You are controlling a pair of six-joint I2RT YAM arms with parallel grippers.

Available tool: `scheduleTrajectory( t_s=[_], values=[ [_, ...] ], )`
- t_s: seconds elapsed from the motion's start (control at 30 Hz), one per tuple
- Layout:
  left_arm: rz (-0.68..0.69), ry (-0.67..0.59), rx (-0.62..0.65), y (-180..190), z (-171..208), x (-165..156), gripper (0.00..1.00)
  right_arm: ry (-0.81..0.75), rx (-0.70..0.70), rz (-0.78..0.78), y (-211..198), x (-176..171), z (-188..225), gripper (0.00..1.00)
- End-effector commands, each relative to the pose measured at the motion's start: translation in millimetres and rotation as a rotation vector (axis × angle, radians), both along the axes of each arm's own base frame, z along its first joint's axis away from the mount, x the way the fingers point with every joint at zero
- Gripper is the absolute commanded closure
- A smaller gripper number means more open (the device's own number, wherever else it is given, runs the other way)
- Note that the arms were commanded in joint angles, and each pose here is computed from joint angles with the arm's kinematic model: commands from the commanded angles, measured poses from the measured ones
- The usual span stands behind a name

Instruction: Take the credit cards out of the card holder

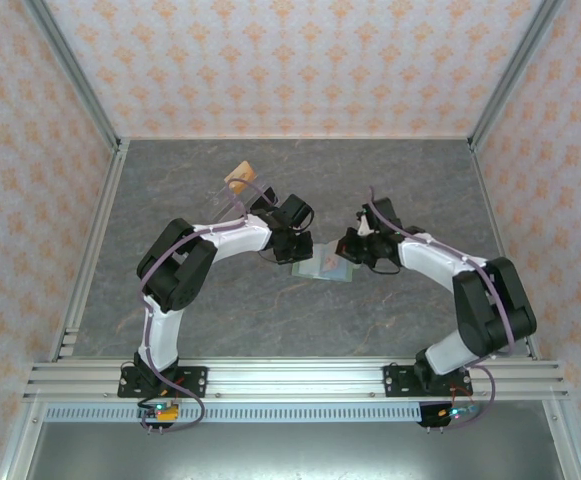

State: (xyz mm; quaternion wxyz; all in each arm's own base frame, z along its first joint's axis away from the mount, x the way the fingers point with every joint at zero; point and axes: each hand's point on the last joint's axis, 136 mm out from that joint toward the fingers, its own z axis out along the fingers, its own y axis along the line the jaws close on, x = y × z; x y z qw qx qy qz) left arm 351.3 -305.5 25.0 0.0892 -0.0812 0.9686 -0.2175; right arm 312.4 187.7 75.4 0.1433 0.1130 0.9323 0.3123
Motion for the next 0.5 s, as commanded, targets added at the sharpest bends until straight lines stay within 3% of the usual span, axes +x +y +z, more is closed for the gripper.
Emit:
scheduleTrajectory(
  t_s=[0.0,0.17,0.33,0.47],
  values=[
    [-0.003,-0.062,0.004,3.3,33.8,4.7,0.84,-0.081,0.090,-0.027,-3.3,8.6,26.3,1.00],
    [0.052,-0.199,-0.053,16.0,95.3,23.0,0.64,-0.212,0.211,-0.023,3.0,18.7,71.4,1.00],
    [0.084,-0.288,-0.260,18.7,141.2,29.6,0.43,-0.307,0.367,0.004,17.2,22.9,115.0,1.00],
    [0.064,-0.320,-0.419,14.1,168.6,26.1,0.34,-0.351,0.478,0.019,26.5,27.5,143.4,1.00]
  ],
)
